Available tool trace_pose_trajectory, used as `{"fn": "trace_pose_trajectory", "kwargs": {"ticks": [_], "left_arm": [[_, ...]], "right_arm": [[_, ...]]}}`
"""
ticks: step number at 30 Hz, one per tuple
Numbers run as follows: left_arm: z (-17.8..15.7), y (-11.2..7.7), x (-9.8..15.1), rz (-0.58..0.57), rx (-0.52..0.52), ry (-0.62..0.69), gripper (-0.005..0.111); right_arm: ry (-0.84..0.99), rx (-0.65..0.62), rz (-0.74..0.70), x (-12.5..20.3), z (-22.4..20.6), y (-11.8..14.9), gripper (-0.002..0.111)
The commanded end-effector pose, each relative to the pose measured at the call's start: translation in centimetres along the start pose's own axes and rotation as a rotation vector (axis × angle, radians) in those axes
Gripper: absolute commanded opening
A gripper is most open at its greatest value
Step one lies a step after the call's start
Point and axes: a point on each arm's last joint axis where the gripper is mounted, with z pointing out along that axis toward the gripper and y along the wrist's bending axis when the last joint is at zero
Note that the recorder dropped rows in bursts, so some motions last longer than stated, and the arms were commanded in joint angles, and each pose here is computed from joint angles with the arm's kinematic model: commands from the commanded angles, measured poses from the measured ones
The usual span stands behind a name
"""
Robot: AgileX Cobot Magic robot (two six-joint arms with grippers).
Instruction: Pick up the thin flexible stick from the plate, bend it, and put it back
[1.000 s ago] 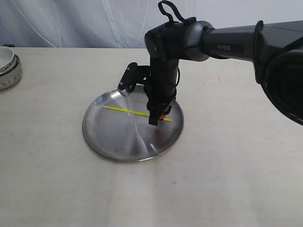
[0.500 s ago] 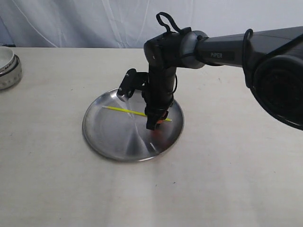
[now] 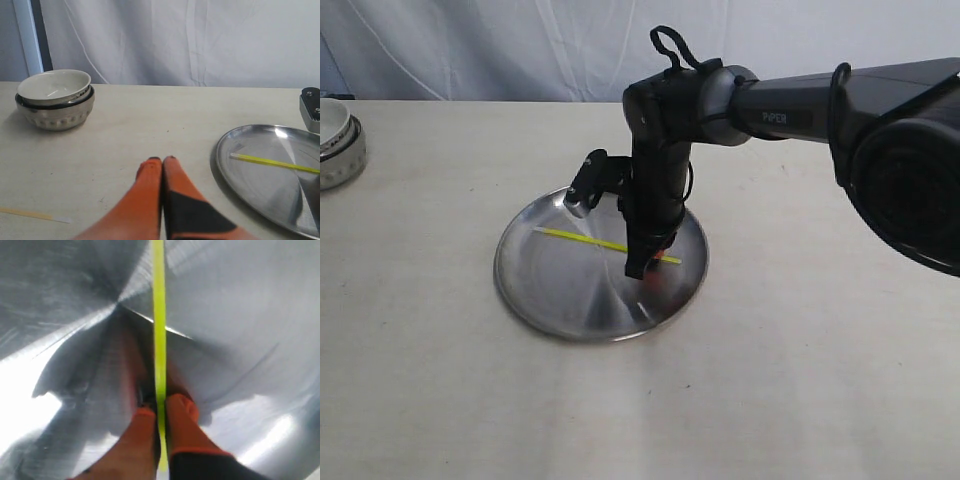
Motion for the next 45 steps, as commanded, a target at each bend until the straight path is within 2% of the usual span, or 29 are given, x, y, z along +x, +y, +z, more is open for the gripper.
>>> {"fn": "trace_pose_trajectory", "kwargs": {"ticks": [1, 13, 23, 26, 28, 34, 39, 45], "left_arm": [[0.0, 0.0, 0.1, 0.002, 0.005, -0.007, 0.000], [0.0, 0.0, 0.1, 0.002, 0.005, -0.007, 0.000], [0.0, 0.0, 0.1, 0.009, 0.005, -0.007, 0.000], [0.0, 0.2, -0.6, 0.104, -0.018, -0.079, 0.000], [-0.1, 0.2, -1.2, 0.102, -0.025, -0.148, 0.000], [-0.6, 0.5, -3.1, -0.085, -0.033, -0.370, 0.000], [-1.2, 0.8, -4.3, -0.131, -0.050, -0.514, 0.000], [-2.4, 1.2, -5.9, -0.516, 0.062, -0.751, 0.000]], "right_arm": [[0.032, -0.018, -0.026, 0.4, 1.0, 0.0, -0.001], [-0.116, -0.010, 0.023, -0.6, -3.9, 0.3, -0.001], [-0.132, -0.082, 0.055, -0.6, -4.8, 1.0, -0.001], [-0.126, -0.115, 0.064, -0.6, -4.9, 1.3, -0.001], [-0.123, -0.121, 0.064, -0.5, -5.0, 1.4, -0.001], [-0.150, -0.141, 0.075, -0.6, -6.3, 1.7, -0.001], [-0.183, -0.195, 0.097, -0.8, -7.2, 2.3, -0.001], [-0.198, -0.221, 0.107, -0.7, -7.7, 2.6, -0.001]]}}
